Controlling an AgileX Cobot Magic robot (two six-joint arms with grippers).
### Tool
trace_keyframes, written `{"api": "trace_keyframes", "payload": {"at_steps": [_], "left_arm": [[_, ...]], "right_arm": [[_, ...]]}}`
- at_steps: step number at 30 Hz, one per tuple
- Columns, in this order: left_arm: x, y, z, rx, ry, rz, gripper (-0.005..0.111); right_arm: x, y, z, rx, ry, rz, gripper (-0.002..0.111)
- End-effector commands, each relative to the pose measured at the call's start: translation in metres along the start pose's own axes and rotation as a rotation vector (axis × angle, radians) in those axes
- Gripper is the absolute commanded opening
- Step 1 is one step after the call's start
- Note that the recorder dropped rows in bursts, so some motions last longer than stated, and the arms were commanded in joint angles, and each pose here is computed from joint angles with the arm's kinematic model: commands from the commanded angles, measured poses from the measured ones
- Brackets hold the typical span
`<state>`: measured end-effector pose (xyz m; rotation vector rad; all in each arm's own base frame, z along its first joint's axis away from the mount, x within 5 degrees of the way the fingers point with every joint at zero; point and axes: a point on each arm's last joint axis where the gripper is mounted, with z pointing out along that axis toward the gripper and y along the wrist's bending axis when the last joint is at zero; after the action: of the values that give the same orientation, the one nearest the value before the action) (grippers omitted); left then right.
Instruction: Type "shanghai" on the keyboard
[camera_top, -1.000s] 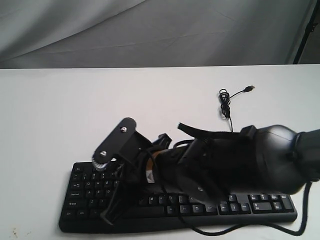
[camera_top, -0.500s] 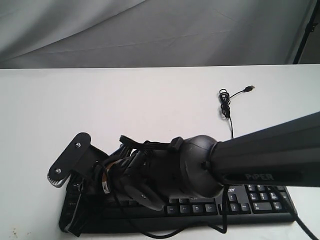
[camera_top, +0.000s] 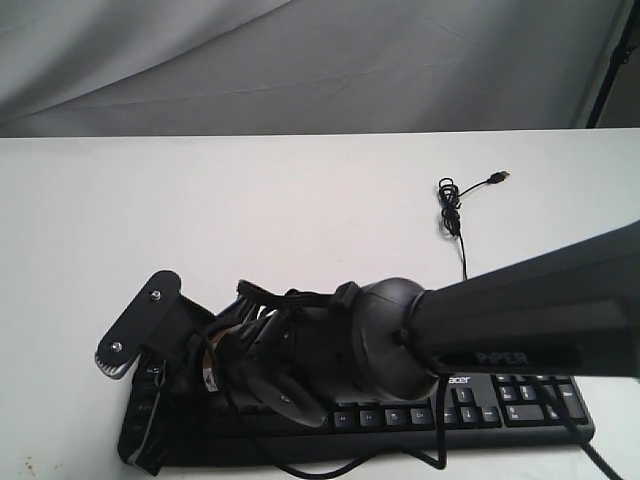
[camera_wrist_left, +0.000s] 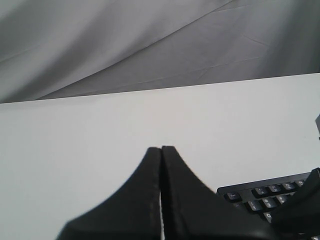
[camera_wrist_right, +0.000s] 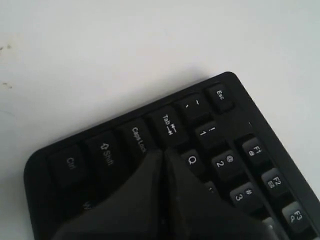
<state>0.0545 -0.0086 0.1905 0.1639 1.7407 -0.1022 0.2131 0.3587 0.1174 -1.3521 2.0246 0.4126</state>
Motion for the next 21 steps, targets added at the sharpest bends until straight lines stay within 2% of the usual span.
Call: {"api": "trace_keyframes", "payload": {"at_steps": [1, 21], "left_arm": [[0.0007, -0.0001, 0.0001, 0.002, -0.005, 0.002, 0.000], [0.0007, -0.0001, 0.0001, 0.002, -0.005, 0.002, 0.000]], "right_arm": [[-0.0036, -0.0055, -0.0005, 0.011, -0.024, -0.004, 0.000], [0.0061, -0.0053, 0.0092, 0.008, 0.010, -0.002, 0.000]]}}
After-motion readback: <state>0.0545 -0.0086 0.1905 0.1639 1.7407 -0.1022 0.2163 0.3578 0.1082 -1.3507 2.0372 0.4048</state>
